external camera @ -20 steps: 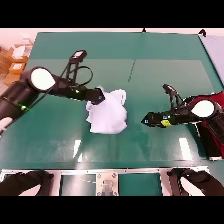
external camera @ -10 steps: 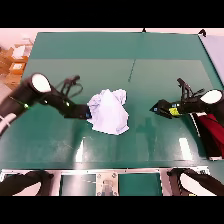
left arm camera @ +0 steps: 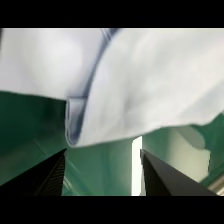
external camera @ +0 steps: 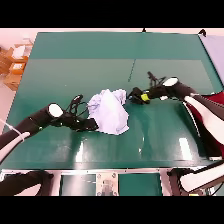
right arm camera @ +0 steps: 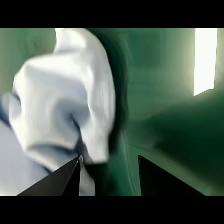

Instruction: Fold the shirts.

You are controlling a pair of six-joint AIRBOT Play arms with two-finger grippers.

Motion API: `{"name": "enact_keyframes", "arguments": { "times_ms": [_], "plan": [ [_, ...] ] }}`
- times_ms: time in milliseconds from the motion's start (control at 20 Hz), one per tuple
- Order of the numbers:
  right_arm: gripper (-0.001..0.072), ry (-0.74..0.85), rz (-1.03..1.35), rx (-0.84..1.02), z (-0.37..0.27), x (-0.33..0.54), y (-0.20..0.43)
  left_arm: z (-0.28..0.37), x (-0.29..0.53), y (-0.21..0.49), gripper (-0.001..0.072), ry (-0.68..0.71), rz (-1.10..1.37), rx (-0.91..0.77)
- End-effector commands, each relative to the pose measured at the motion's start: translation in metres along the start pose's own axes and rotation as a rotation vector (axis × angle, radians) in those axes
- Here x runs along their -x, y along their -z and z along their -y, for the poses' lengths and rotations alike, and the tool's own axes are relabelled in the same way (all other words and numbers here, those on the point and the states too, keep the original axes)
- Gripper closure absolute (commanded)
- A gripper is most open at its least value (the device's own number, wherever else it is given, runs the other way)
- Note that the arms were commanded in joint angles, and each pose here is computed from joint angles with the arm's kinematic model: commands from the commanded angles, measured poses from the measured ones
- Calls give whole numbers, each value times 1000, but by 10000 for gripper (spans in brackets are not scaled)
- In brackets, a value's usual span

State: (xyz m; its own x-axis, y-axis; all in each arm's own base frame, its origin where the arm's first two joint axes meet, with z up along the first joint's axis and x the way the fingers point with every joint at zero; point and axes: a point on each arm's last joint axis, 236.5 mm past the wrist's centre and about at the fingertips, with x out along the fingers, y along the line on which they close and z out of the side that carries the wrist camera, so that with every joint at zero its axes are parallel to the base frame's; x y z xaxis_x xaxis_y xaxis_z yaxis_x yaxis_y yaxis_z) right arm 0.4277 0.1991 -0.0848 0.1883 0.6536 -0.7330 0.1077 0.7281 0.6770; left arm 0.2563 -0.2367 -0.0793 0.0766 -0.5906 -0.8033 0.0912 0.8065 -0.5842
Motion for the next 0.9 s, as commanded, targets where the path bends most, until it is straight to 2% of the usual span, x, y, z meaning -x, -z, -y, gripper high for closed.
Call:
{"name": "enact_keyframes", "arguments": {
  "times_ms": [0, 50, 100, 150, 200, 400, 550, 700, 850],
  "plan": [
    [323, -15, -25, -12, -11, -44, -17, -7, -11, -10, 181, 2, 57, 61],
    [377, -16, -23, -7, -12, -46, -19, -10, -15, -8, 182, -3, 44, 68],
    [463, -17, -22, -5, -12, -45, -20, -9, -18, -6, 184, 5, 31, 84],
    [559, -20, -28, -1, -14, -45, -19, -6, -19, -5, 396, 21, 28, 84],
    [693, -23, -36, 8, -13, -42, -19, 0, -18, -6, 672, 46, 26, 65],
    [691, -52, -73, 18, -15, -8, -26, 17, -2, -10, 677, 73, 8, -32],
    [692, -97, 7, 59, -35, 62, -52, 24, 43, -35, 677, 58, 65, -95],
    [692, -120, 191, 159, -71, 170, -75, 44, 140, -81, 677, 39, 259, -167],
    [692, -118, 447, 309, -124, 296, -73, 92, 287, -119, 678, -13, 611, -311]
  ]
}}
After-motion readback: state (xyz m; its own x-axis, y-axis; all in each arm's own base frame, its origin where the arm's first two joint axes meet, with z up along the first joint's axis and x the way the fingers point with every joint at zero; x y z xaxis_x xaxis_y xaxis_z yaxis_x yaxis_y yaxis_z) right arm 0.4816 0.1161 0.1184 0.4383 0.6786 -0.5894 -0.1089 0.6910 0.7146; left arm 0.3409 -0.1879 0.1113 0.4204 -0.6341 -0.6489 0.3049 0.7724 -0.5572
